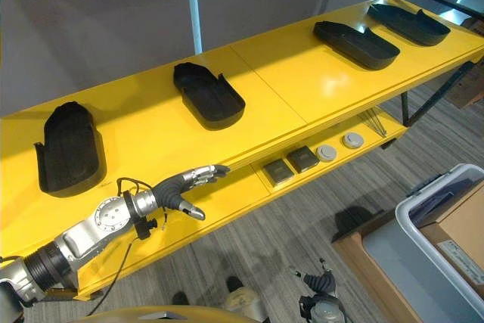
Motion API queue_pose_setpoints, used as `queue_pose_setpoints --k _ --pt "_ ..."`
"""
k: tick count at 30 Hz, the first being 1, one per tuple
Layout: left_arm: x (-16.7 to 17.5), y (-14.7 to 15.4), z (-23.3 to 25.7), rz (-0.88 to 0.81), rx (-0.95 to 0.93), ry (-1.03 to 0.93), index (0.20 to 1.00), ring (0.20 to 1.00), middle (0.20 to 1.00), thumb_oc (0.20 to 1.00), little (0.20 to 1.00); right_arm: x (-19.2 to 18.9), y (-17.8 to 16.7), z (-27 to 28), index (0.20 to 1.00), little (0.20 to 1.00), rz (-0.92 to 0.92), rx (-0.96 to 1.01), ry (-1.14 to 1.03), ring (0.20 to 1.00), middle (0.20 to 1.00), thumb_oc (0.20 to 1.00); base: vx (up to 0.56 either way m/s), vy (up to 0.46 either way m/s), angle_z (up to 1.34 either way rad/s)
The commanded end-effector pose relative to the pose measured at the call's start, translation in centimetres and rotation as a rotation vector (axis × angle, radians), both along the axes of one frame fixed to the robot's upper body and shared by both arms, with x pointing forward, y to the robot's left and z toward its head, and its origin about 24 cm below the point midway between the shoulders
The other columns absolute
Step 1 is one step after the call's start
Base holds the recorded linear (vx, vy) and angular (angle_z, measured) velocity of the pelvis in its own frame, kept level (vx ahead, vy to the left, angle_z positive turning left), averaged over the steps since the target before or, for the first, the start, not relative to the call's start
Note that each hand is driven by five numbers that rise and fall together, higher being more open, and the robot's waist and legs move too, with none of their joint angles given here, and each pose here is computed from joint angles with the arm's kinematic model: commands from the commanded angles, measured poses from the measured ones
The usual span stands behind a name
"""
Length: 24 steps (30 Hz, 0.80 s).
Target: Move parts from the plastic box to the shelf.
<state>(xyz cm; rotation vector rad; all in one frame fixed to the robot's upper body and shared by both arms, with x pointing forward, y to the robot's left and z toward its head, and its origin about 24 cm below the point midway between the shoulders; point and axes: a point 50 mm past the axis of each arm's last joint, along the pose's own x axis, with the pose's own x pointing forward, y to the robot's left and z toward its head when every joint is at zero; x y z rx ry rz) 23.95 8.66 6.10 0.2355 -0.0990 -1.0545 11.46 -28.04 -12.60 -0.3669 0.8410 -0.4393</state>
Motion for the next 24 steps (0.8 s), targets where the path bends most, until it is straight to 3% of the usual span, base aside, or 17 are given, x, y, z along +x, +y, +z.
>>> queue_pose_setpoints --k 1,4,6,7,9,11,12,15,17,21,24 --pt "0.6 1.8 -1.1 0.009 0.060 0.074 1.000 1.000 1.000 1.000 1.000 0.0 -0.4 0.0 1.000 1.000 0.015 0.014 0.013 1.000 1.000 1.000 0.00 0.000 0.00" --pt "0.1 2.9 -3.7 0.049 0.073 0.235 1.000 1.000 1.000 1.000 1.000 -0.3 0.0 -0.4 1.000 1.000 0.037 0.032 0.048 1.000 1.000 1.000 0.00 0.002 -0.01" --pt "0.3 5.4 -6.6 0.149 0.294 0.201 1.000 1.000 1.000 1.000 1.000 0.0 0.1 -0.4 1.000 1.000 0.071 0.038 0.055 1.000 1.000 1.000 -0.01 0.006 -0.04" --pt "0.3 7.3 -9.3 0.222 0.580 0.096 1.000 1.000 1.000 1.000 1.000 0.1 0.3 -0.6 1.000 1.000 0.066 0.039 0.067 1.000 1.000 1.000 0.00 0.000 0.00" --pt "0.1 8.1 -11.0 0.307 0.642 0.114 1.000 1.000 1.000 1.000 1.000 0.1 0.5 -0.8 1.000 1.000 0.062 0.048 0.075 1.000 1.000 1.000 -0.04 -0.021 0.05" --pt "-2.0 9.8 -15.8 0.592 0.647 0.371 1.000 1.000 1.000 1.000 1.000 -0.5 0.9 -1.4 1.000 1.000 0.032 0.111 0.129 1.000 1.000 1.000 -0.05 -0.031 0.11" --pt "-3.3 10.3 -17.2 0.653 0.669 0.457 1.000 1.000 1.000 1.000 1.000 -0.9 1.1 -1.7 1.000 1.000 0.034 0.134 0.157 1.000 1.000 1.000 -0.04 -0.025 0.11" --pt "-7.3 11.4 -20.1 0.602 0.918 0.518 1.000 1.000 1.000 1.000 1.000 -2.0 1.2 -2.3 1.000 1.000 0.126 0.143 0.270 1.000 1.000 1.000 0.01 -0.010 0.23" --pt "-8.8 12.1 -20.7 0.603 0.974 0.557 1.000 1.000 1.000 1.000 1.000 -2.4 1.3 -2.5 1.000 1.000 0.133 0.153 0.296 1.000 1.000 1.000 0.02 -0.011 0.10" --pt "-12.3 14.3 -21.7 0.769 0.979 0.742 1.000 1.000 1.000 1.000 1.000 -3.5 1.4 -2.8 1.000 1.000 0.101 0.182 0.325 1.000 1.000 1.000 0.01 -0.015 0.09" --pt "-17.2 17.4 -22.1 1.083 0.913 0.999 1.000 1.000 1.000 1.000 1.000 -5.3 1.9 -3.3 1.000 1.000 0.057 0.229 0.370 1.000 1.000 1.000 0.02 -0.024 0.01"
